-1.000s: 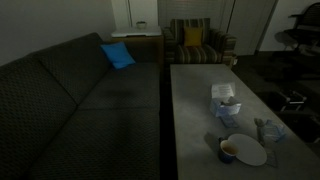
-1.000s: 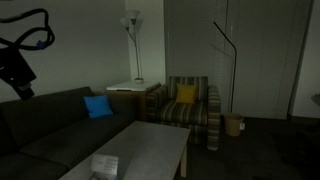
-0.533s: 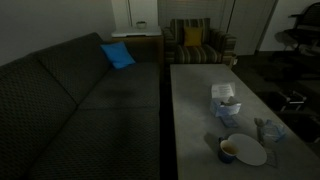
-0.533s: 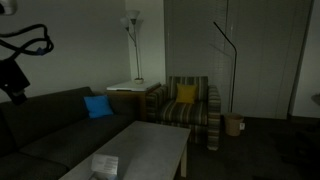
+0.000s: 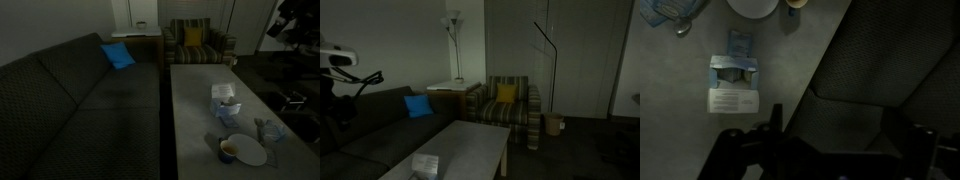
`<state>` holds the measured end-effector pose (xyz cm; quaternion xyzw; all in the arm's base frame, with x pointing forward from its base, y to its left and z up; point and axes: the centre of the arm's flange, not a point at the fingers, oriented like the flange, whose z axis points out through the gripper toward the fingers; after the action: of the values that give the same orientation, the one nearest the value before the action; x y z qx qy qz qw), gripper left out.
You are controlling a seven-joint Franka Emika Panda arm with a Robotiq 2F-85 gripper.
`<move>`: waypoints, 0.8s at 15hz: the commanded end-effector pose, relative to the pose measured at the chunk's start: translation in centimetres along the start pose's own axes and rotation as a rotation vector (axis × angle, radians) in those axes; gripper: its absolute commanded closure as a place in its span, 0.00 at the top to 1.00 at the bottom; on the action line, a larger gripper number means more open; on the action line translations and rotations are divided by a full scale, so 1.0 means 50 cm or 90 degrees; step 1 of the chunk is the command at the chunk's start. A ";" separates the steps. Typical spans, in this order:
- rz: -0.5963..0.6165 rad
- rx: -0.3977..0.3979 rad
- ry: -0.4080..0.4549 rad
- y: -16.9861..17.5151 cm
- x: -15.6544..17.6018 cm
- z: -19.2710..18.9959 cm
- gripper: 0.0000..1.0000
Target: Put the cup on the plate
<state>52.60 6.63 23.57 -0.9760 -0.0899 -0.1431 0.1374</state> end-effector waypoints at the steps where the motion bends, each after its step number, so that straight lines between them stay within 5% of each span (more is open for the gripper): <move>1: -0.025 -0.005 -0.056 0.036 0.048 0.120 1.00; 2: -0.013 -0.005 -0.037 0.008 0.007 0.064 1.00; 12: 0.004 -0.071 -0.054 0.077 0.060 0.206 1.00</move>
<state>56.26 7.61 17.25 -0.9855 -0.0965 -0.1111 0.0849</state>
